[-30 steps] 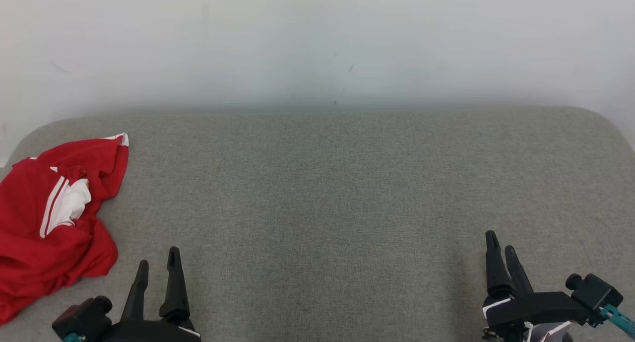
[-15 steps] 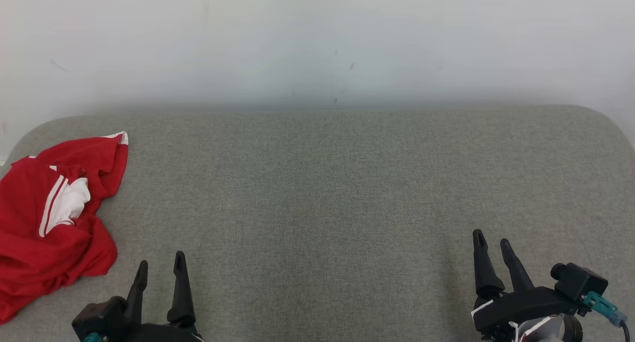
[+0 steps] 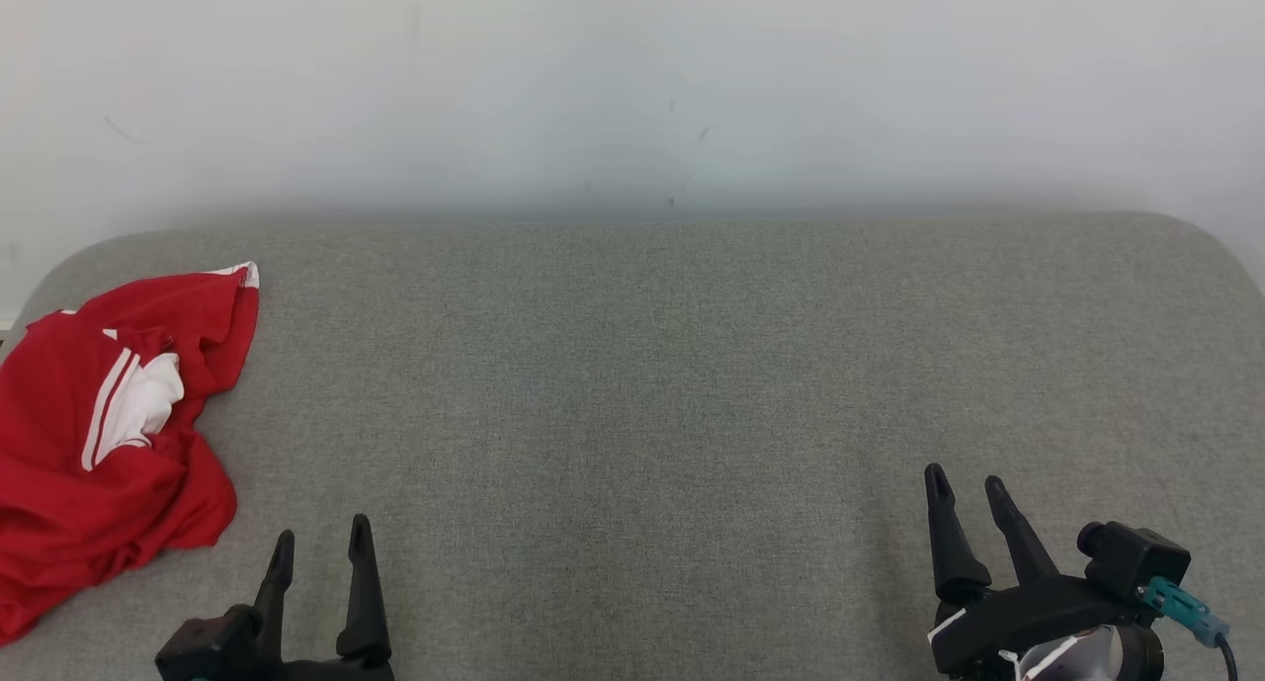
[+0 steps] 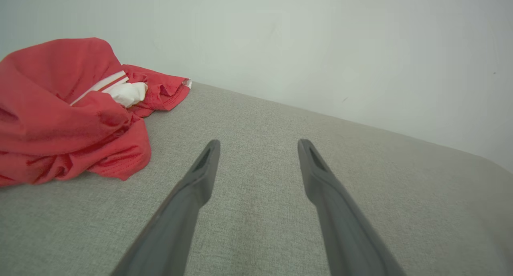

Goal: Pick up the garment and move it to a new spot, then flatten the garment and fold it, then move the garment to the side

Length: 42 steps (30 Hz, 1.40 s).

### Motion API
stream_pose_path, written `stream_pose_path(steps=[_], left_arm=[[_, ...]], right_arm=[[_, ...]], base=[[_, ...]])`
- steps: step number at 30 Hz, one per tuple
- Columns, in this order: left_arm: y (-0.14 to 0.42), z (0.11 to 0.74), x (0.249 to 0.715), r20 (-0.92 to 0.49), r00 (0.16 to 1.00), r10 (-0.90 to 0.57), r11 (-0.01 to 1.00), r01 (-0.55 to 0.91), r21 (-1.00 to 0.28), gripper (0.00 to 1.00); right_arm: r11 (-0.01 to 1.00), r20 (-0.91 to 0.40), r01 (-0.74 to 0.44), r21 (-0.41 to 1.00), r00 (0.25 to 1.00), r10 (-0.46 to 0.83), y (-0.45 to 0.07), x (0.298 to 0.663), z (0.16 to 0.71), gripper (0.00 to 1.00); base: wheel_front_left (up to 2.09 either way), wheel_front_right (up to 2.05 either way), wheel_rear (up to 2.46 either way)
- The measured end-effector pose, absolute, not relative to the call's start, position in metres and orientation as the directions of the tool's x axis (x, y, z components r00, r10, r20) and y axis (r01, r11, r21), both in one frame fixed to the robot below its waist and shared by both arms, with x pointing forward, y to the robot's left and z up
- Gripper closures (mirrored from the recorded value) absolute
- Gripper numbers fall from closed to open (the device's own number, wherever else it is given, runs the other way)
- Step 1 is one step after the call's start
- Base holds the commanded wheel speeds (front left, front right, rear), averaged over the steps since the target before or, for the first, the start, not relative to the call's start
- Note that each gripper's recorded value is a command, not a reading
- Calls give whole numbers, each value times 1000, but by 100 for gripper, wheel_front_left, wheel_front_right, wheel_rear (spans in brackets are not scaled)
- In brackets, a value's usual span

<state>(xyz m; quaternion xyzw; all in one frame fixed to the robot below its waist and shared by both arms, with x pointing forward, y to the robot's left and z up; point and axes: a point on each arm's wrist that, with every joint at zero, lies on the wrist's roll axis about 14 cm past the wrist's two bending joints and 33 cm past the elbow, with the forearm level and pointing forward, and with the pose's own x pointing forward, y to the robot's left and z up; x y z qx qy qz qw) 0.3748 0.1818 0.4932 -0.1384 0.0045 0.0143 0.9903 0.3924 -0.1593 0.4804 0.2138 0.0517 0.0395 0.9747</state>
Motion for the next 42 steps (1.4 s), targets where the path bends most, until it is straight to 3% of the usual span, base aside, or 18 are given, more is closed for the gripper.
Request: stream_pose_path(steps=[42], left_arm=[[179, 494, 376, 42, 999, -12, 993, 16, -117, 0]], right_arm=[[970, -78, -125, 207, 987, 144, -149, 394, 479, 0]], base=[[0, 0, 0]])
